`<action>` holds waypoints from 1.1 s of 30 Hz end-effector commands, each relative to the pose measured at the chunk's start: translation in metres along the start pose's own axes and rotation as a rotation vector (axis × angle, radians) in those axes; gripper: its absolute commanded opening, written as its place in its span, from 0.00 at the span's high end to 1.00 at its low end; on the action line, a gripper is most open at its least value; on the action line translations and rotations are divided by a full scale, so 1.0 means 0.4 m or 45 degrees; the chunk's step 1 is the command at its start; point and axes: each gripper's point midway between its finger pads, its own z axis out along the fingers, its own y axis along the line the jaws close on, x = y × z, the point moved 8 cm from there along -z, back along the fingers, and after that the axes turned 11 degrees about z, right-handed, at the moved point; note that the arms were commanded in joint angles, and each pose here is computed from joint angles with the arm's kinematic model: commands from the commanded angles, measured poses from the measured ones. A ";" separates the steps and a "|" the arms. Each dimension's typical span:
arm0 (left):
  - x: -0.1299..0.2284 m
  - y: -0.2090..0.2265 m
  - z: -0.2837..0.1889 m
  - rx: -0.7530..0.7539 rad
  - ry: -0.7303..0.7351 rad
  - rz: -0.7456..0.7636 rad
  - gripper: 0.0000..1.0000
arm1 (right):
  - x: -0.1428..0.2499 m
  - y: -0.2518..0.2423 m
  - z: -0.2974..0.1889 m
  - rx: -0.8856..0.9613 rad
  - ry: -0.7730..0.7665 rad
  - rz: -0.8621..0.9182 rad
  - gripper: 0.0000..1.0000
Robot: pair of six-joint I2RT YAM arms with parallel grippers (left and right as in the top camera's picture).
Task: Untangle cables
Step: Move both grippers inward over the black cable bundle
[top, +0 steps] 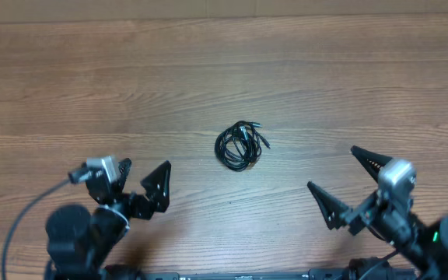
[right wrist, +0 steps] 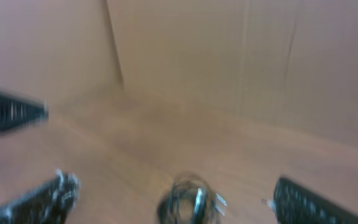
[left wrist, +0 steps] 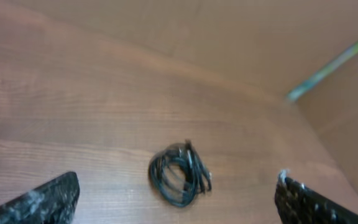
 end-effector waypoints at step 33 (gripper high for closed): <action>0.061 0.091 0.268 -0.420 1.364 -0.434 0.00 | 0.207 -0.049 0.610 0.312 1.345 0.524 0.00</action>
